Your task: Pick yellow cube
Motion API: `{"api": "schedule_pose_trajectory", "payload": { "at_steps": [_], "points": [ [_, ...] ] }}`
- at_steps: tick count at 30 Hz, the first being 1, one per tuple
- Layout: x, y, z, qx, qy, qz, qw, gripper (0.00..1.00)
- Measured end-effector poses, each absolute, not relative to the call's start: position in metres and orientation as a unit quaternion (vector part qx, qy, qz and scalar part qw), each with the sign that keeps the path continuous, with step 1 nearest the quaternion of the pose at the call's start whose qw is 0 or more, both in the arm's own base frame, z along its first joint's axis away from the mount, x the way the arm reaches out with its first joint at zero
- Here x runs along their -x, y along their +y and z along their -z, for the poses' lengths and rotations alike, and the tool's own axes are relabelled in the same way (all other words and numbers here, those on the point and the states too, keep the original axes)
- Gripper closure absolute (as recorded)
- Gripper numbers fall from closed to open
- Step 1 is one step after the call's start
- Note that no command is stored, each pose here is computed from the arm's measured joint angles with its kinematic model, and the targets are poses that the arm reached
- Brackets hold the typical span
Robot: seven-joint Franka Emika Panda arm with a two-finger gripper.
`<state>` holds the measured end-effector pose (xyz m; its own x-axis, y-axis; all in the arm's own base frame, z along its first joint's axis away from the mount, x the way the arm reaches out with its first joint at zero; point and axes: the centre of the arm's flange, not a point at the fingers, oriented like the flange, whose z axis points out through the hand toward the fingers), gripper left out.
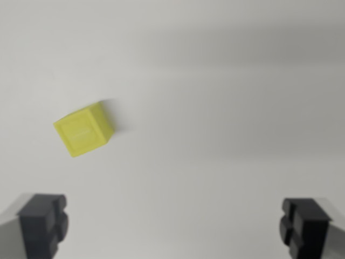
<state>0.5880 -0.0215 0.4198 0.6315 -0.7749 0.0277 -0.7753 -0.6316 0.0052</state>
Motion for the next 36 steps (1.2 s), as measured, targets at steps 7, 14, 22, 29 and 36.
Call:
{"api": "schedule_pose_trajectory", "payload": {
  "at_steps": [7, 14, 22, 29, 36],
  "points": [
    [-0.587, -0.02, -0.419, -0.905, -0.426, -0.0112, 0.0083, 0.0],
    [-0.586, -0.015, -0.408, -0.908, -0.418, -0.0109, 0.0083, 0.0],
    [-0.584, -0.008, -0.394, -0.913, -0.409, -0.0103, 0.008, 0.0],
    [-0.582, -0.002, -0.383, -0.916, -0.4, -0.0099, 0.0076, 0.0],
    [-0.581, 0.004, -0.371, -0.92, -0.392, -0.0095, 0.0072, 0.0]
  ]
}}
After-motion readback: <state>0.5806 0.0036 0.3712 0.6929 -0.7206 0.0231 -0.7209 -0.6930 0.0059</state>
